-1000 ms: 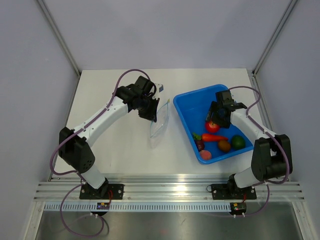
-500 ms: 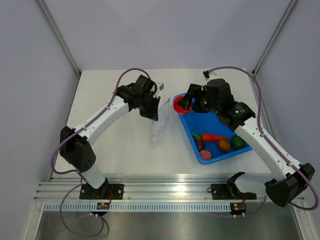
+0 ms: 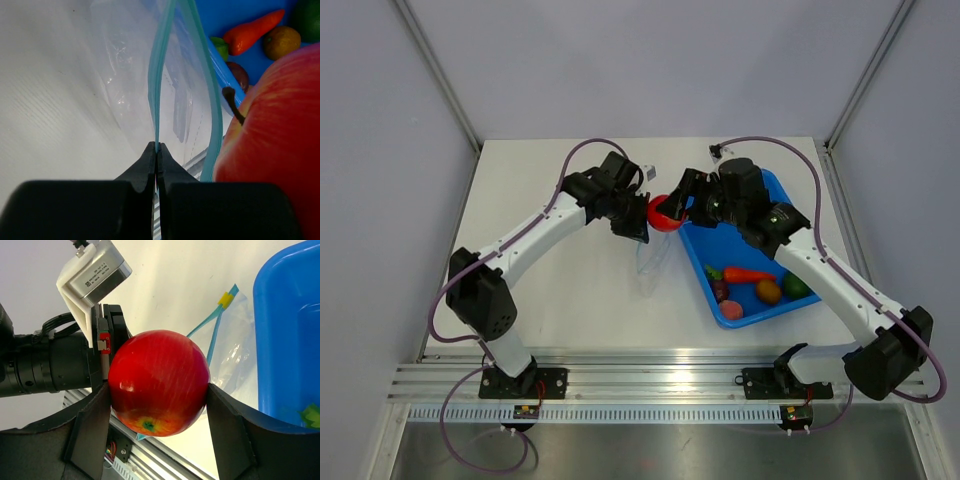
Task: Place the food in the zip-top bag and seal the zipper
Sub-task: Place the fake fruit in the zipper food storage bag.
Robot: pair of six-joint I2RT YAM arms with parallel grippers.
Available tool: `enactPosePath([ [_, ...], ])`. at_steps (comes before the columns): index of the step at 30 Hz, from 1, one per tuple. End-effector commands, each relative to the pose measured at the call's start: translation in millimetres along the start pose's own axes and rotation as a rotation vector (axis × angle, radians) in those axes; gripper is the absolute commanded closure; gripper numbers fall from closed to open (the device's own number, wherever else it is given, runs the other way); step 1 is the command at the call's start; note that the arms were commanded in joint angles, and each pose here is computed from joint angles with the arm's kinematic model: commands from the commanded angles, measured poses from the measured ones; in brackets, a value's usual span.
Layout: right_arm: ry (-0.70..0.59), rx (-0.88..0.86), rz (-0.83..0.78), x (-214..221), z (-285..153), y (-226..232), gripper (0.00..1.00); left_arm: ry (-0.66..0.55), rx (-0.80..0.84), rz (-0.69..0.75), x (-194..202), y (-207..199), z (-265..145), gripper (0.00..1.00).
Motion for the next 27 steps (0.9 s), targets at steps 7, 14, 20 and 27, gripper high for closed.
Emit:
enactPosePath([
  [7,0.068,-0.009,0.051,23.0,27.8,-12.6,0.52,-0.096,0.099,0.023,-22.5,-19.4,-10.8,1.0],
  [14,0.104,0.167,0.032,35.2,36.7,-40.1,0.52,-0.104,0.143,0.026,-24.7,-23.9,-11.5,1.0],
  [20,0.113,0.25,-0.007,37.4,36.5,-48.7,0.52,-0.105,0.156,0.029,-24.5,-25.3,-12.6,1.0],
  [27,0.127,0.218,-0.06,38.3,31.4,-36.4,0.13,-0.105,0.146,0.036,-25.1,-24.2,-12.2,1.0],
])
Point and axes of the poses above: each gripper's point midway between its finger pads, its own z axis out along the fingers, its own y axis along the line the jaws close on, x = y × z, the point moved 8 cm from there along -z, back along the fingers, and after that the axes turned 8 degrees about z, right-handed, at the moved point
